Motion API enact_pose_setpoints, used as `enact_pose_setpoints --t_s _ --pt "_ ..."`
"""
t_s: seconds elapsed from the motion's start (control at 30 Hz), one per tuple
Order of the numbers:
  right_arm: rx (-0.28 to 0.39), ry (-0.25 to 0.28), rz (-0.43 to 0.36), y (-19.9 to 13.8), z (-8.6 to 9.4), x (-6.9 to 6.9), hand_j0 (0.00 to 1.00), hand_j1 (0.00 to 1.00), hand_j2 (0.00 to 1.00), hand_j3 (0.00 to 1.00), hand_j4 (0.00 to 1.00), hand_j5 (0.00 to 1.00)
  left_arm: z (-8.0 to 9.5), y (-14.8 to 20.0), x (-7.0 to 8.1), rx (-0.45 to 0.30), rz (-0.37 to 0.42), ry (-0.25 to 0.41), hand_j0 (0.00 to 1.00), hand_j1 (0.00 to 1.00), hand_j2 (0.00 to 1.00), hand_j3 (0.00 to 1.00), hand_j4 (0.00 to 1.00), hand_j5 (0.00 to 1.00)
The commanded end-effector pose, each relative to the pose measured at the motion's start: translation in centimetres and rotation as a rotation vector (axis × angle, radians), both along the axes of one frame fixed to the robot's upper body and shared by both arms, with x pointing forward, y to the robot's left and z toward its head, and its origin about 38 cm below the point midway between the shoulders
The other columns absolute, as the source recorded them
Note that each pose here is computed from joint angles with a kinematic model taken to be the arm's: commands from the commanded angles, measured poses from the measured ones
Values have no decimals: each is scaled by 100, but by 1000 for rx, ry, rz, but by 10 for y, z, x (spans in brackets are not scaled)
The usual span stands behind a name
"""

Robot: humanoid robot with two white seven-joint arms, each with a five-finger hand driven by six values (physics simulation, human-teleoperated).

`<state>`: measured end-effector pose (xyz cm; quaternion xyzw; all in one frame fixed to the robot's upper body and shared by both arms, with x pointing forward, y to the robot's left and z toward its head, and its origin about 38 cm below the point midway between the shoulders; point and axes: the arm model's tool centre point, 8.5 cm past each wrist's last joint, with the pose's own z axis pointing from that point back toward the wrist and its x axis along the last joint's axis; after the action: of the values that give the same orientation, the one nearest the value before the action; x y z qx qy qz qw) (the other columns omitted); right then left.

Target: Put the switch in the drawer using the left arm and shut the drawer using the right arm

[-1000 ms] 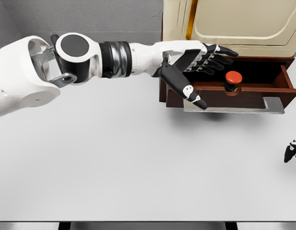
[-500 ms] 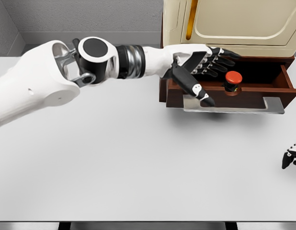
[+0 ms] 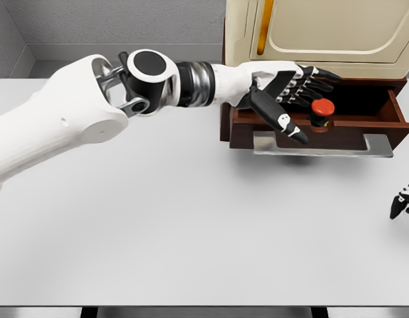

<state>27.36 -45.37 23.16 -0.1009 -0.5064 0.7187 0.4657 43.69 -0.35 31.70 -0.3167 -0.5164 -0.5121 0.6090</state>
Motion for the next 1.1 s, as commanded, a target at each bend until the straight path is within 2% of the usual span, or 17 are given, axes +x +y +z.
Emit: enact_pose_setpoints --t_s 0.0,0.13,0.23,0.4,0.53,0.63,0.73,0.83,1.07 --pt "15 -4 4 3 2 0 46 46 46 46 46 46 -1 -5 3 -2 1 9 100 100 100 100 100 100" --pt "12 -21 25 9 7 2 47 47 47 47 47 47 -8 -7 8 4 -2 30 100 100 100 100 100 100" --pt "12 -53 29 10 17 8 47 47 47 47 47 47 -9 -10 10 3 2 36 100 100 100 100 100 100" --pt "17 -53 39 13 16 10 47 47 47 47 47 47 -9 -18 6 -1 -22 40 100 100 100 100 100 100" --pt "28 -52 82 27 13 19 47 47 47 47 47 47 -9 -25 3 -6 -35 41 100 100 100 100 100 100" --pt "28 -51 83 28 12 19 47 47 47 47 47 47 -8 -16 6 -4 -50 54 100 100 100 100 100 100" --pt "28 -52 84 28 13 19 47 47 47 47 47 47 -17 -7 27 10 20 79 100 100 100 100 100 100" --pt "28 -51 84 28 12 19 47 47 47 47 47 47 -24 0 42 21 70 95 100 100 100 100 100 100" --pt "28 -46 86 28 11 19 47 47 47 47 47 47 -34 -10 41 28 48 114 100 100 100 100 100 100"
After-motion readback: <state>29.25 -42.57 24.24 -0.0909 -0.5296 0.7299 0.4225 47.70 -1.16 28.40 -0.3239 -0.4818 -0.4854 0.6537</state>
